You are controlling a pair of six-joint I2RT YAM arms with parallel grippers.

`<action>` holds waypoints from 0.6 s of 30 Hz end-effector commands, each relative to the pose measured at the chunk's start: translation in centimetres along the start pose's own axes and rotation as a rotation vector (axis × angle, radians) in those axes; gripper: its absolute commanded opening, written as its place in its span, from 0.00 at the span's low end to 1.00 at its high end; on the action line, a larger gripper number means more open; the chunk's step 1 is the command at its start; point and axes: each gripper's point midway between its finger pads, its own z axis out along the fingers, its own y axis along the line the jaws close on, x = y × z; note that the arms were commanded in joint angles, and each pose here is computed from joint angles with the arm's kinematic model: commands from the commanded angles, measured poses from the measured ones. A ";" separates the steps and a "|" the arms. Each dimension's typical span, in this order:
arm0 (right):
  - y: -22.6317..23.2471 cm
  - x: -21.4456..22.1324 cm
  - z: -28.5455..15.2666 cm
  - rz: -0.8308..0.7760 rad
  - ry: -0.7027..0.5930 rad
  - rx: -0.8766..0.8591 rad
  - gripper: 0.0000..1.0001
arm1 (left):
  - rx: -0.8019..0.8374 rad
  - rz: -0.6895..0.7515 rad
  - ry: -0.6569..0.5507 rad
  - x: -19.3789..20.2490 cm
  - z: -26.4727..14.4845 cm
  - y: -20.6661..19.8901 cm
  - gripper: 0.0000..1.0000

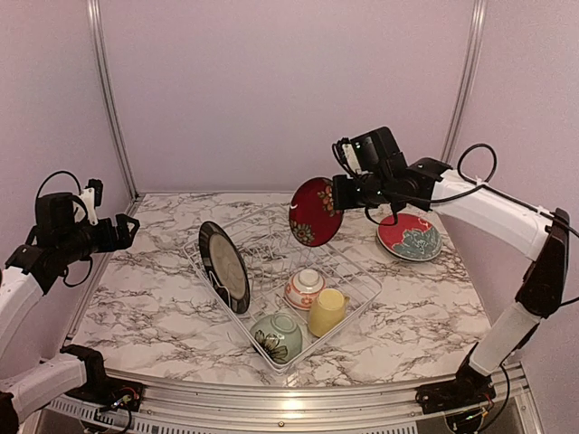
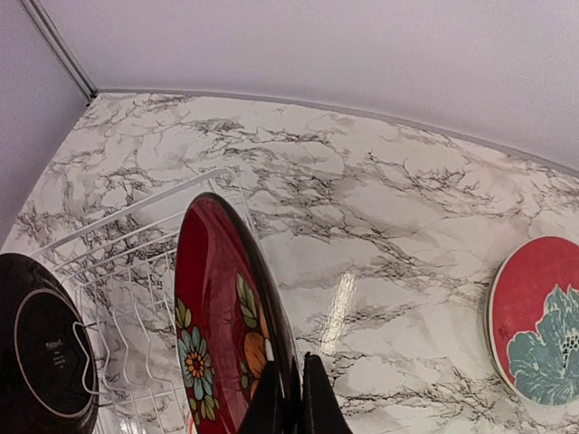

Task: Unload the mixed dishes from the dish rack
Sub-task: Place the plate with another plate.

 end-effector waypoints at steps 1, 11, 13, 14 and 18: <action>-2.4 -5.1 -2.9 0.187 -0.170 -0.190 0.00 | 0.006 -0.002 0.006 0.3 0.1 -0.1 0.99; -18.2 -2.3 -6.1 0.630 -0.355 -0.160 0.00 | 0.004 -0.001 0.006 0.2 0.1 -0.1 0.99; -21.5 -0.8 -6.2 0.702 -0.379 -0.134 0.00 | 0.003 -0.002 0.007 0.3 0.2 0.0 0.99; -23.2 -0.3 -6.3 0.733 -0.393 -0.120 0.00 | 0.002 -0.002 0.008 0.3 0.2 0.0 0.99; -29.0 2.0 -6.0 0.823 -0.404 -0.039 0.00 | 0.006 0.000 0.006 0.2 0.1 -0.1 0.99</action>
